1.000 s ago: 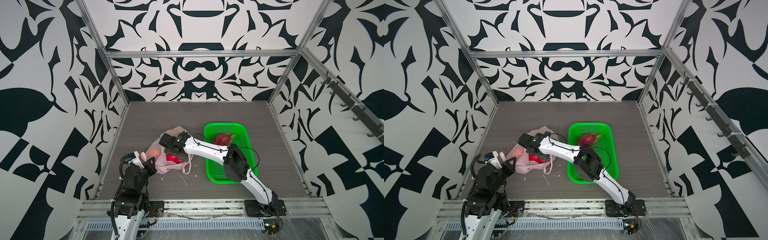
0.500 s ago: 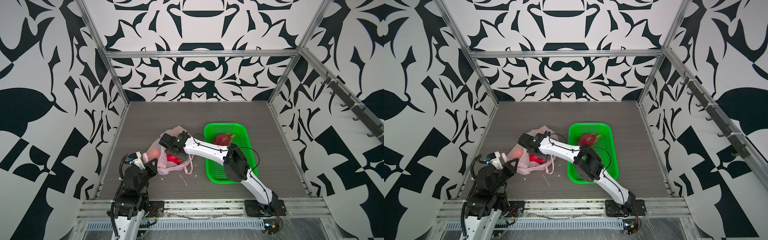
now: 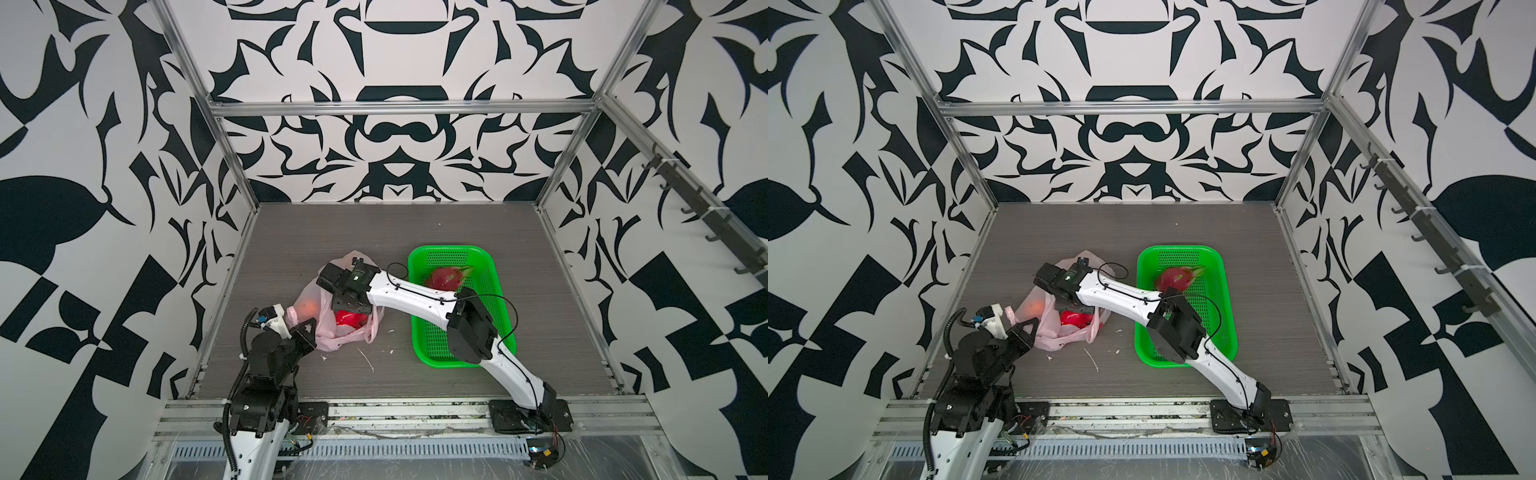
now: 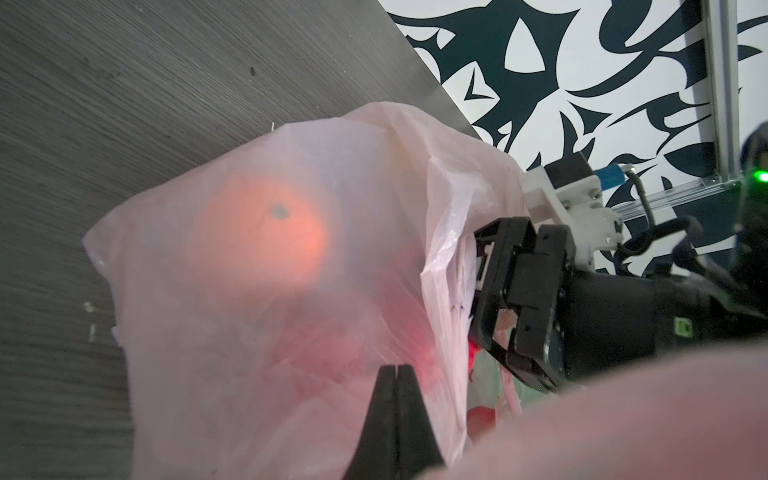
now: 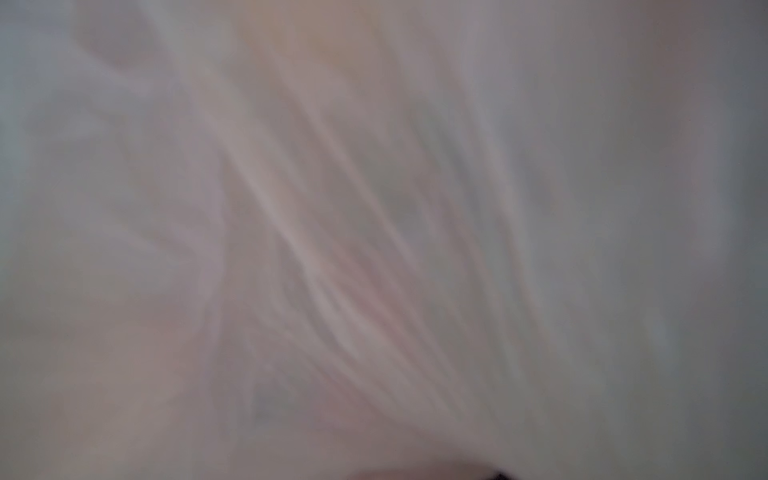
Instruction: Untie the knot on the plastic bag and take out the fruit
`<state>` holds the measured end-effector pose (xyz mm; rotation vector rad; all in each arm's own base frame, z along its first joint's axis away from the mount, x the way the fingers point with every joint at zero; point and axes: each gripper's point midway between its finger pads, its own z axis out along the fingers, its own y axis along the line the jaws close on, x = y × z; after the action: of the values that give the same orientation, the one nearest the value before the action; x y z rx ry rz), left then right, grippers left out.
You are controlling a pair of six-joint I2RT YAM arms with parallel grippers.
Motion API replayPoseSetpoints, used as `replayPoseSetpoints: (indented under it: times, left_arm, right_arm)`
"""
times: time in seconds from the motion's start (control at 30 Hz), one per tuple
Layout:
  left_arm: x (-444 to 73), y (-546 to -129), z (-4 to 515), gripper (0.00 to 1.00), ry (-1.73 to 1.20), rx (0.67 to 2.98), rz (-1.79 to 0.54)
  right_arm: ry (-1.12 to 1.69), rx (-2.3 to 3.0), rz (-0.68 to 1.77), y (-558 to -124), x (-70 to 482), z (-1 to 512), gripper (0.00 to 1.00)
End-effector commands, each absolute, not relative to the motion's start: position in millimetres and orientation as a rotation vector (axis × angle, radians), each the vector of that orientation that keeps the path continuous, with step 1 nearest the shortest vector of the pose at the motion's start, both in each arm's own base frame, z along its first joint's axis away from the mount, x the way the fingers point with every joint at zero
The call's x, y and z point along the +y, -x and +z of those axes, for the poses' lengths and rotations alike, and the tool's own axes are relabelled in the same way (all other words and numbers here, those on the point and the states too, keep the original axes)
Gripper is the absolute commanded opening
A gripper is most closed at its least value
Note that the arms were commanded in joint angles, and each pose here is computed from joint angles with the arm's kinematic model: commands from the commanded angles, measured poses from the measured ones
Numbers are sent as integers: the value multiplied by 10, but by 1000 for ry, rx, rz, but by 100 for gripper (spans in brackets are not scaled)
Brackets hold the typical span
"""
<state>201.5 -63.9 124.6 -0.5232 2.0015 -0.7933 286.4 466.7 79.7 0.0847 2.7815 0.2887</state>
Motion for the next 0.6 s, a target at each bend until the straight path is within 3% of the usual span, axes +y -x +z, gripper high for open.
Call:
replayPoseSetpoints:
  times: [0.0,0.17,0.57]
  left_arm:
    - [-653,-1994,1194,0,515,2025,-791]
    - [-662,-1983,1220,0,507,2026,-795]
    - [-658,-1970,1245,0,506,2025,-793]
  right_arm:
    - [37,2855,233,-2753,4592,740,73]
    - [66,2889,165,-2692,4497,689,84]
    - [99,2914,160,-2671,4542,544,95]
